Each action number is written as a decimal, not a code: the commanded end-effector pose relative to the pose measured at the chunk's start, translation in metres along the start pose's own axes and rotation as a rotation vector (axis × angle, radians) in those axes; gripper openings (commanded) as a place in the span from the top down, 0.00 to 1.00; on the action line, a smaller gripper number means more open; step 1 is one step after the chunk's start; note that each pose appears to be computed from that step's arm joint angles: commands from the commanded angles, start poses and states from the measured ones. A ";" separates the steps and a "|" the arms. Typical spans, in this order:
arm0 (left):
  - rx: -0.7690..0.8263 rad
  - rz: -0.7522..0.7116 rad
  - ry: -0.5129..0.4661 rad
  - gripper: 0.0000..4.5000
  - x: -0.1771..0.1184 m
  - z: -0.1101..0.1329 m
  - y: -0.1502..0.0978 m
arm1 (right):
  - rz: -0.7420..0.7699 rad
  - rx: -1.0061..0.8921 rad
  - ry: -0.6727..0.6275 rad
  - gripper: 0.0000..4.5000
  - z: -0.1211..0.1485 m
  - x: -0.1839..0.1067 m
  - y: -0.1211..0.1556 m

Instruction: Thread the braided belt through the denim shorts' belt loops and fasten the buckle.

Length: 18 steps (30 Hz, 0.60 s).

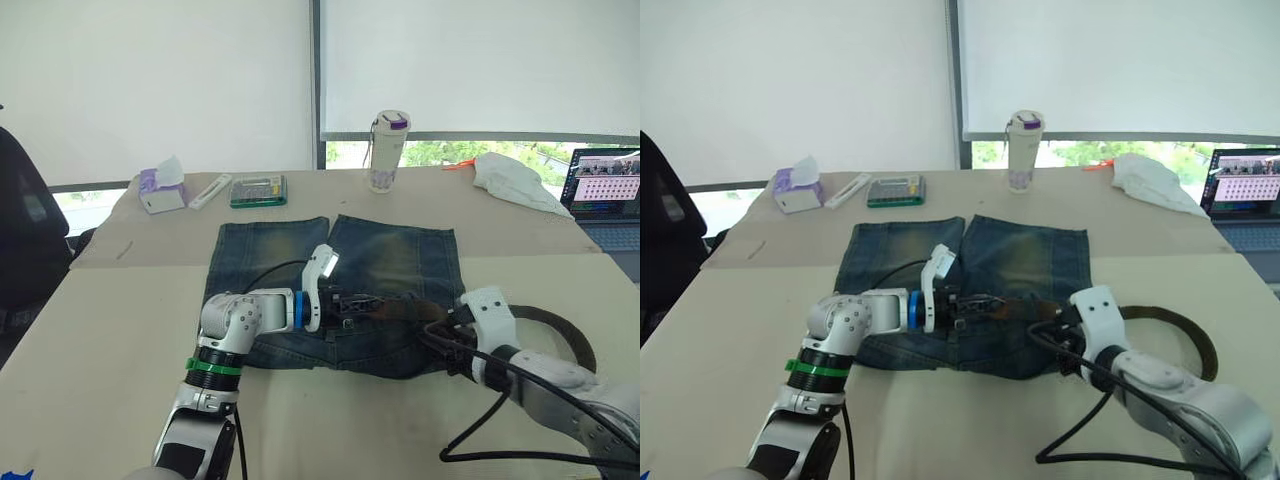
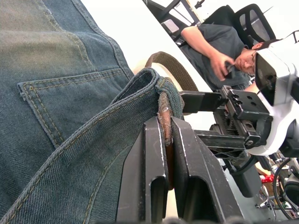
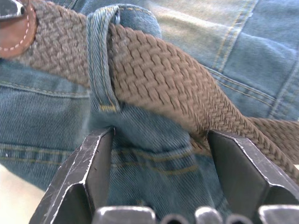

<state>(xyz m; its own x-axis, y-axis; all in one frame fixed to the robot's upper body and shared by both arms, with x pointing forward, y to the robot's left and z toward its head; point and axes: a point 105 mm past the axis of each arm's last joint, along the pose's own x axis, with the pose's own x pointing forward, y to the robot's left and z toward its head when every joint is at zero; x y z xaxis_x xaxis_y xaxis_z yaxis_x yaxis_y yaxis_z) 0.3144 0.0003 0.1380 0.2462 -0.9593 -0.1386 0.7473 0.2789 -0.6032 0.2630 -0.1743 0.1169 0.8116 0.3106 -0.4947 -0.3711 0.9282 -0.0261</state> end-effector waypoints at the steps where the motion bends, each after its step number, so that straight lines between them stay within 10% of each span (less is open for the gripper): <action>1: 0.047 -0.015 -0.046 1.00 0.002 0.014 -0.008 | 0.016 -0.020 -0.002 0.55 0.006 -0.003 0.005; 18: 0.042 -0.001 -0.058 1.00 0.007 0.013 -0.006 | -0.015 -0.025 0.005 0.62 0.011 -0.005 0.006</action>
<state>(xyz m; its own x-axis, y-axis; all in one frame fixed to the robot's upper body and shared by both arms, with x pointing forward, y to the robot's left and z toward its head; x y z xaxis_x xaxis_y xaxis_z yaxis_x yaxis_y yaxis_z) 0.3179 -0.0053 0.1403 0.2802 -0.9521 -0.1226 0.7438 0.2961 -0.5992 0.2582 -0.1681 0.1226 0.7963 0.3071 -0.5211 -0.3791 0.9247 -0.0343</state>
